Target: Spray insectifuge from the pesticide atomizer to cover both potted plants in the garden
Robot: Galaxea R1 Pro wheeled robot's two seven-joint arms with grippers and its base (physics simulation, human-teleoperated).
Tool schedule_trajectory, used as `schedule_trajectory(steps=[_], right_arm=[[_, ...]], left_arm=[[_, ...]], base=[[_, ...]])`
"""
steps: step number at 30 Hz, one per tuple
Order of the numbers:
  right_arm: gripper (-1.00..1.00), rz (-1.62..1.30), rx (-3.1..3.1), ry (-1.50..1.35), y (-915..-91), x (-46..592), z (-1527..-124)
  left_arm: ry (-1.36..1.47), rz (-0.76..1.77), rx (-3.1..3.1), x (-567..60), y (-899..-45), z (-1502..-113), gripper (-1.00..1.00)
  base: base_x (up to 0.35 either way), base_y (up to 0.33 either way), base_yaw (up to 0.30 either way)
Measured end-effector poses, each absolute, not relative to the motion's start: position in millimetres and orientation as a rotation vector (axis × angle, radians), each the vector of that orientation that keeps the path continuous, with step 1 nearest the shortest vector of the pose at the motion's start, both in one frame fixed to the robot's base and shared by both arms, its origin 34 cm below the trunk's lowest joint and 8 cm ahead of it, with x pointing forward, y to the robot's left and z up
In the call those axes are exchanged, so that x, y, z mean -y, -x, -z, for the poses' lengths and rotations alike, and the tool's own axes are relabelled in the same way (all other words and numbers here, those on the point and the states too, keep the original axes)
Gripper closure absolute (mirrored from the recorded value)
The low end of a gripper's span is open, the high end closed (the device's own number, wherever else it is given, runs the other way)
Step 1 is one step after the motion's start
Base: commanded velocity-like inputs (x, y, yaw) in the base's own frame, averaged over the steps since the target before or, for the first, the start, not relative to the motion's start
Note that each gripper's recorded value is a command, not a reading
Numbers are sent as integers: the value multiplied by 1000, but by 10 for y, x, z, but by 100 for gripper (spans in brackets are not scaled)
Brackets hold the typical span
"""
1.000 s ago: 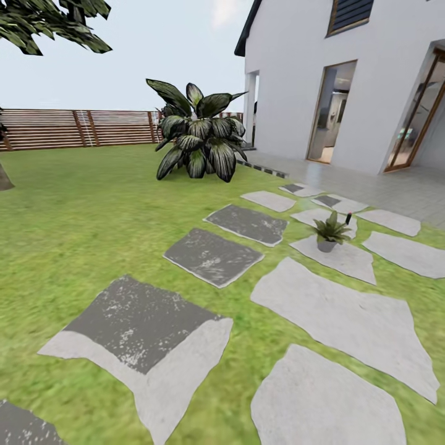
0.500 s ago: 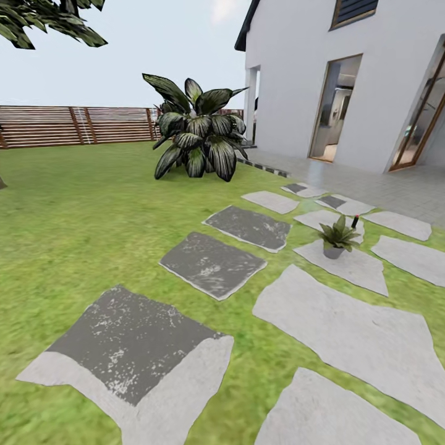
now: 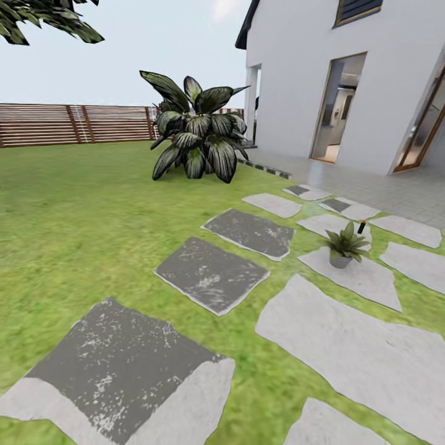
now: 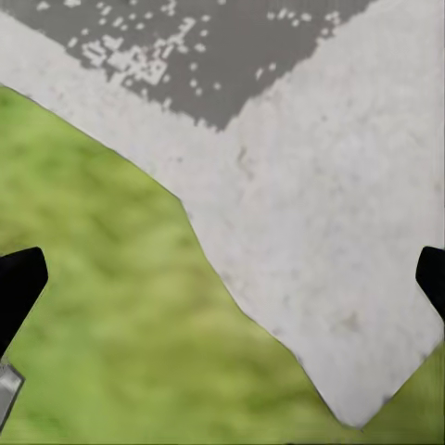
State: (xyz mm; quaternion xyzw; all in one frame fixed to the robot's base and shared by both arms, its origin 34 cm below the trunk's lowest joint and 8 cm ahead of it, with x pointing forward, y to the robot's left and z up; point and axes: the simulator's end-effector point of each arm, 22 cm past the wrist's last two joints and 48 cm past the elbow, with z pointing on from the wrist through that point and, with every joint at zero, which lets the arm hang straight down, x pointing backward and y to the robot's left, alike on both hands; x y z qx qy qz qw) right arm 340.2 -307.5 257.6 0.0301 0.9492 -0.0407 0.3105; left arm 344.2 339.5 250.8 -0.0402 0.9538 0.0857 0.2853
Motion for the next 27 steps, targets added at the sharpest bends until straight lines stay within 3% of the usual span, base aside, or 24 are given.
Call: schedule_trajectory(steps=[9,27], right_arm=[[-100,106,-2507,-79,-3401,3073,-2575],[-100,105,-2493,-80,-3446,3073,-2607]], left_arm=[[106,-229,-2551,-3394,-3441,-2508,-100],[105,-225,-2538,-3381,-3484,-2538,-100]], base=[[335,-38,-24],[326,-102,-215]])
